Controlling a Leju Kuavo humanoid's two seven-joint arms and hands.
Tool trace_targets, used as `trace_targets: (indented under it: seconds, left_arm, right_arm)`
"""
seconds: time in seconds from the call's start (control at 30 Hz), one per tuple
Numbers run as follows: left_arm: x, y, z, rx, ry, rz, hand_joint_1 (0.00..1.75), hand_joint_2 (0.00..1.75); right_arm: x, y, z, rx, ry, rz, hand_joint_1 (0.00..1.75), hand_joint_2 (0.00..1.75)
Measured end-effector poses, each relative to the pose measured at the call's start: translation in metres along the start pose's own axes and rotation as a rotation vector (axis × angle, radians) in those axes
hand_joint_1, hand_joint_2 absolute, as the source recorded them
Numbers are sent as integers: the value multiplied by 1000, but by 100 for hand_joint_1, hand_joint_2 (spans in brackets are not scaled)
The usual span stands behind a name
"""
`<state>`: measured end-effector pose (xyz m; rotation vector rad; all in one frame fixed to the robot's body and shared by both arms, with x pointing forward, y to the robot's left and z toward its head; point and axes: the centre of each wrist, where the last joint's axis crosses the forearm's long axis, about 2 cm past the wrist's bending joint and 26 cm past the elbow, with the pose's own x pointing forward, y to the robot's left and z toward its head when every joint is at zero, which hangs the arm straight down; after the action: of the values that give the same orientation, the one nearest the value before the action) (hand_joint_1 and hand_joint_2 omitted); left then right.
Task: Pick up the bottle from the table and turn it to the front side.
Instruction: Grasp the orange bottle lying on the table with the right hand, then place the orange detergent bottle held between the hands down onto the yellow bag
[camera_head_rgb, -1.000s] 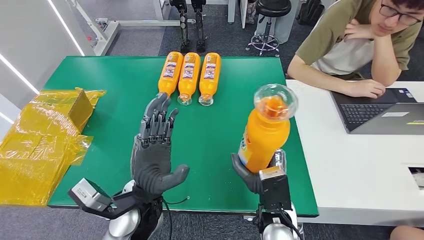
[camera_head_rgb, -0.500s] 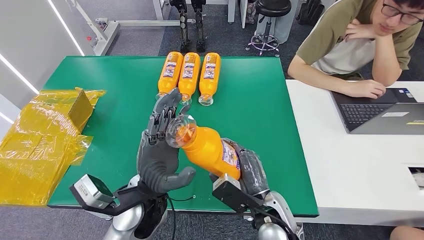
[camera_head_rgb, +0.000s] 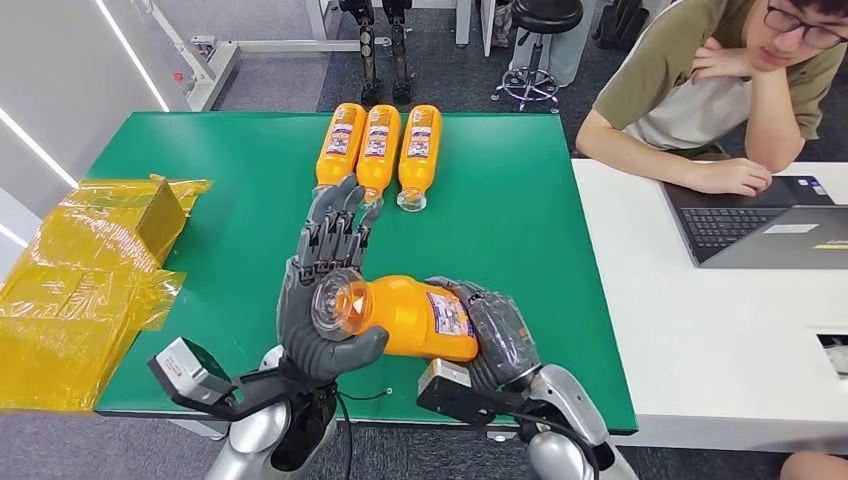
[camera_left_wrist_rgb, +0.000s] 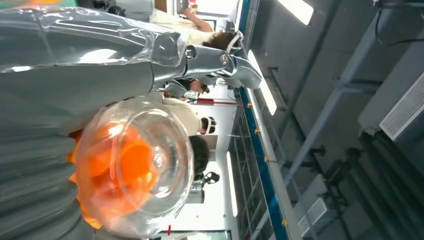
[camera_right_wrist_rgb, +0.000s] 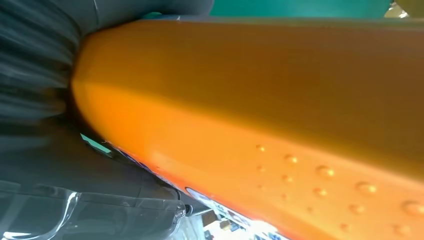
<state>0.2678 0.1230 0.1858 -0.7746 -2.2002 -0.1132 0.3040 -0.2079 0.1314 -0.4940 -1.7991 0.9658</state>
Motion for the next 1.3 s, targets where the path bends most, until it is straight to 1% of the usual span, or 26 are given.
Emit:
trace_targets:
  seconds: [0.23, 0.4, 0.53, 0.8, 0.83, 0.93, 0.97, 1.3]
  left_arm:
    - [-6, 5, 4, -10, 33, 7, 0, 175]
    - [-10, 10, 7, -70, 113, -60, 0, 175]
    - [-15, 11, 9, -127, 158, -77, 0, 175]
    - [-21, 14, 0, -185, 191, -103, 0, 175]
    - [-21, 14, -1, -189, 193, -106, 37, 175]
    - [-21, 15, -5, -196, 196, -112, 168, 175]
    - [-21, 15, -6, -197, 196, -114, 175, 175]
    - [-24, 18, -9, -210, 203, -130, 175, 175]
  right_arm:
    - [-7, -6, -2, 13, -51, 37, 175, 175]
    - [-14, -7, -5, 40, -56, 54, 175, 175]
    - [-19, -6, -3, 56, -62, 58, 175, 175]
    - [-22, -7, -6, 40, -71, 57, 175, 175]
    - [-22, -6, -7, 38, -71, 56, 175, 175]
    - [-21, -4, -8, 32, -70, 53, 175, 175]
    - [-20, -4, -9, 31, -69, 52, 175, 175]
    - [-19, -2, -12, 27, -63, 51, 175, 175]
